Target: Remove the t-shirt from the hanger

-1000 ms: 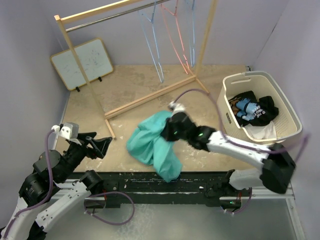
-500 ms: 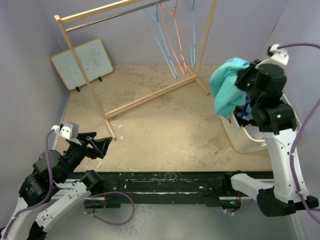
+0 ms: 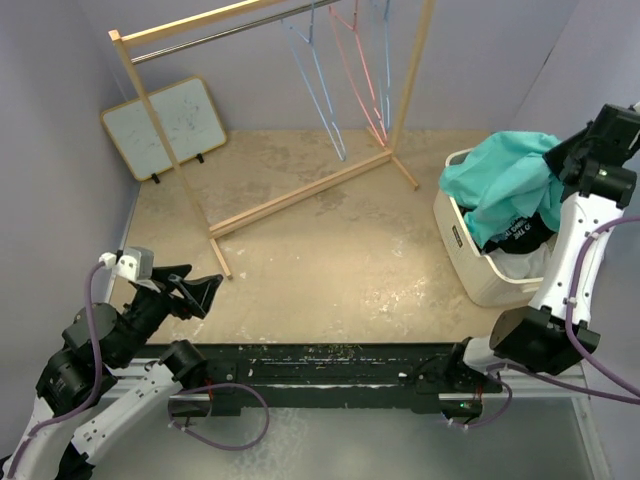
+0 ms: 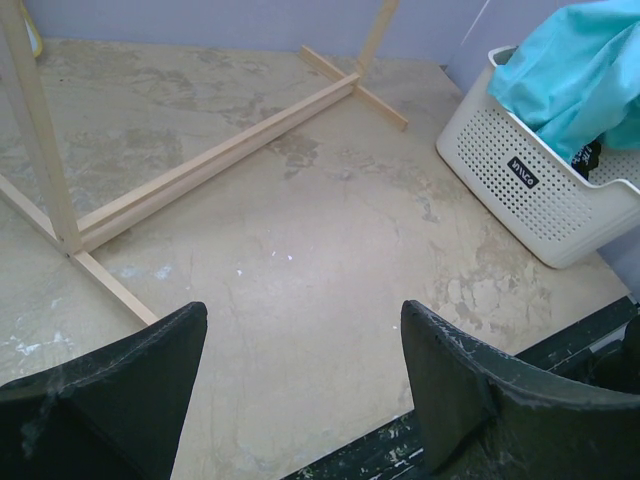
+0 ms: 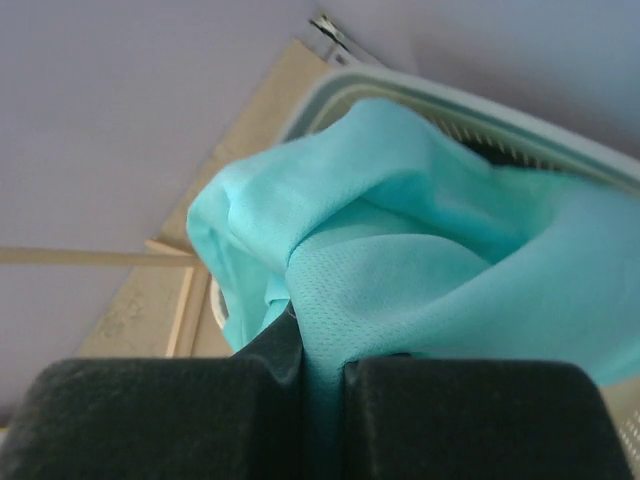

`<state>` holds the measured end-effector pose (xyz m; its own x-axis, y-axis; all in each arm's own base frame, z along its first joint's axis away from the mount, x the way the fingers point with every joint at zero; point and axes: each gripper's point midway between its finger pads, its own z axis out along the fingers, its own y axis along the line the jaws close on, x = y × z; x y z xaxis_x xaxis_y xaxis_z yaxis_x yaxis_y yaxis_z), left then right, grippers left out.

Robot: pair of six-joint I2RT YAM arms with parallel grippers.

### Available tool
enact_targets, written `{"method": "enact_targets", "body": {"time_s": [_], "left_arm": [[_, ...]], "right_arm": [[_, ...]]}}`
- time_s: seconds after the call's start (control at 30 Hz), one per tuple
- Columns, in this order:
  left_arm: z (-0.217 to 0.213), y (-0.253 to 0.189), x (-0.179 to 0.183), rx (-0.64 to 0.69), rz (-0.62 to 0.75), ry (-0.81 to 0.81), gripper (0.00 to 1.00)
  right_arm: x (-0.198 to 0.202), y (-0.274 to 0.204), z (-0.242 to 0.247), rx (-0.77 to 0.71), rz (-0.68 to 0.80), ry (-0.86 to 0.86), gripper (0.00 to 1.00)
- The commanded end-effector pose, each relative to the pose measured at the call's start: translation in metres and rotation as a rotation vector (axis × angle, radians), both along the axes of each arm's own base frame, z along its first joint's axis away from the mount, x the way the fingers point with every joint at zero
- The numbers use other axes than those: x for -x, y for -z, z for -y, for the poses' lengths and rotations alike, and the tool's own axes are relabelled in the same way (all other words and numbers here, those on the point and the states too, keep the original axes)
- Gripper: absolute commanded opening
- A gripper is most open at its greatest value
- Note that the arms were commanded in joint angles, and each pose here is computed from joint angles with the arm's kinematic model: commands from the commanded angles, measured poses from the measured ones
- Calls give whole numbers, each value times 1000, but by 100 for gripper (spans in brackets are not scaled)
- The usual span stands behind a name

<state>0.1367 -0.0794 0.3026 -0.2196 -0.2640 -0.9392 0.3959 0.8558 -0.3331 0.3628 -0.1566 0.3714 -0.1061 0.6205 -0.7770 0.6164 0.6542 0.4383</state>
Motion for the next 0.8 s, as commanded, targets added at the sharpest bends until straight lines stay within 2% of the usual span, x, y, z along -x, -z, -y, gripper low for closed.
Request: {"method": "enact_targets", "body": {"time_s": [0.0, 0.2, 0.33, 0.63, 0.77], "left_arm": [[1, -10, 1, 34, 27, 8, 81], [2, -10, 2, 34, 34, 15, 81], [1, -11, 2, 37, 36, 14, 81], [6, -8, -1, 20, 25, 25, 81], [8, -9, 0, 18, 27, 35, 82]], "right_arm": [[14, -9, -8, -50, 88, 32, 0], [26, 15, 10, -70, 58, 150, 0], [53, 11, 26, -79, 67, 288, 0], [57, -35, 21, -62, 161, 273, 0], [45, -13, 16, -96, 158, 227, 0]]}}
